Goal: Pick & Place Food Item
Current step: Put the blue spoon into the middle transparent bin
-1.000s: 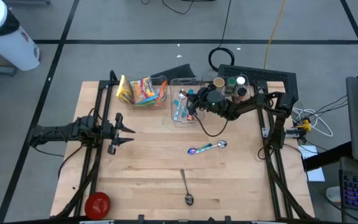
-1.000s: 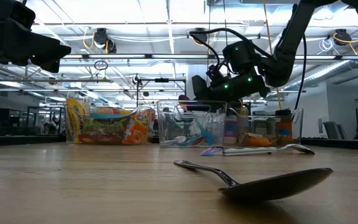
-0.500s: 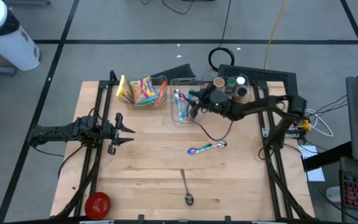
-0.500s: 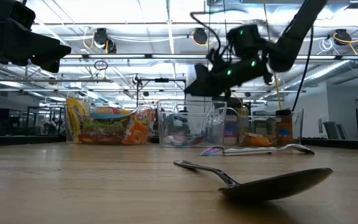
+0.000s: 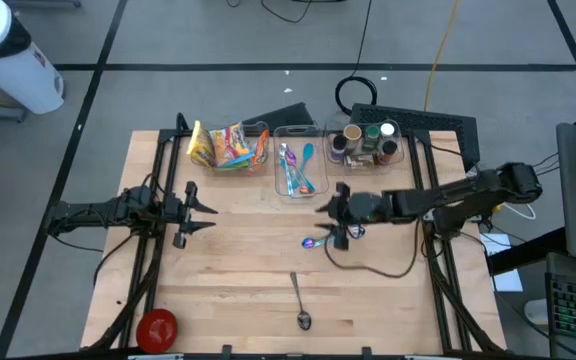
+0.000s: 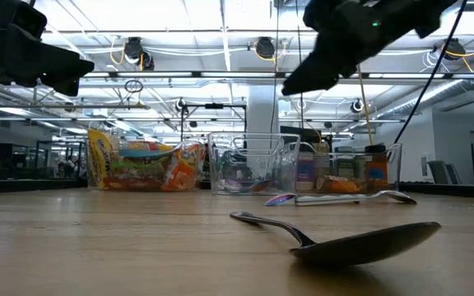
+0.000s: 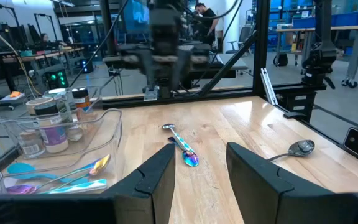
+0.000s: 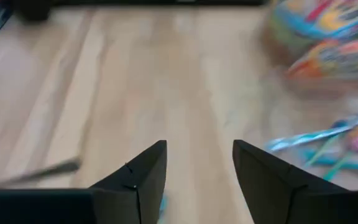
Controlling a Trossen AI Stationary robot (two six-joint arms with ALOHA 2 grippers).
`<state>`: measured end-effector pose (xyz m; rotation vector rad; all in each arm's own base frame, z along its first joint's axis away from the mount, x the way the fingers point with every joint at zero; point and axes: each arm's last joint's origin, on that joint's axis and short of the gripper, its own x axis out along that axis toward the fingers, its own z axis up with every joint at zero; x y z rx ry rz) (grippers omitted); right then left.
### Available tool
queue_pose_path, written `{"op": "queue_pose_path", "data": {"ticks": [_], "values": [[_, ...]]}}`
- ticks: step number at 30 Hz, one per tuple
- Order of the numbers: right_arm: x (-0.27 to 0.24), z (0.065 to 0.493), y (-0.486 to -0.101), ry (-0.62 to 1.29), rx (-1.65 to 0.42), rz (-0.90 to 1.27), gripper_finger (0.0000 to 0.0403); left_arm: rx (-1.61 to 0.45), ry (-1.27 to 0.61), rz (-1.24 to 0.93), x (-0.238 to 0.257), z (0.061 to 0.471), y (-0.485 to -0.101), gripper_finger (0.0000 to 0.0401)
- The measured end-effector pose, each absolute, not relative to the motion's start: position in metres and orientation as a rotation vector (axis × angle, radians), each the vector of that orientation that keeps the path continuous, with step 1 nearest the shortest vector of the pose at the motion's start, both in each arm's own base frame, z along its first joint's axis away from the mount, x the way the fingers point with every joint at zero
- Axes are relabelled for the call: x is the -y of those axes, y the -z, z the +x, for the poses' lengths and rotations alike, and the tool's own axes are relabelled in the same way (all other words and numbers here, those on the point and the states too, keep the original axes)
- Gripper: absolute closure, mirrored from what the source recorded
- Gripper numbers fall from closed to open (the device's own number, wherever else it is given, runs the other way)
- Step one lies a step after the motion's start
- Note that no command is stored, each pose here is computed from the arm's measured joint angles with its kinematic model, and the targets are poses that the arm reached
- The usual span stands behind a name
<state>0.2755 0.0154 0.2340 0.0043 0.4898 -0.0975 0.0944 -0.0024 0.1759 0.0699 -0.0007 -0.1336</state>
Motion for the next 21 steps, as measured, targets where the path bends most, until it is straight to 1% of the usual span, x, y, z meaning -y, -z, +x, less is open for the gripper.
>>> {"op": "queue_pose_path", "data": {"ticks": [5,10,12,21], "values": [[-0.038,0.268,-0.223,0.030,-0.610,-0.015,0.0231,0.001,0.134,0.070,0.002,0.094,-0.176,0.0249],[-0.041,0.254,-0.204,0.117,-0.830,0.010,0.0232,0.001,0.134,0.070,0.002,0.094,-0.176,0.0249],[-0.040,0.250,-0.195,0.141,-0.899,-0.012,0.0232,0.001,0.134,0.070,0.002,0.094,-0.176,0.0249],[-0.033,0.224,-0.145,0.155,-1.021,-0.044,0.0232,0.001,0.134,0.070,0.002,0.094,-0.176,0.0249]]}}
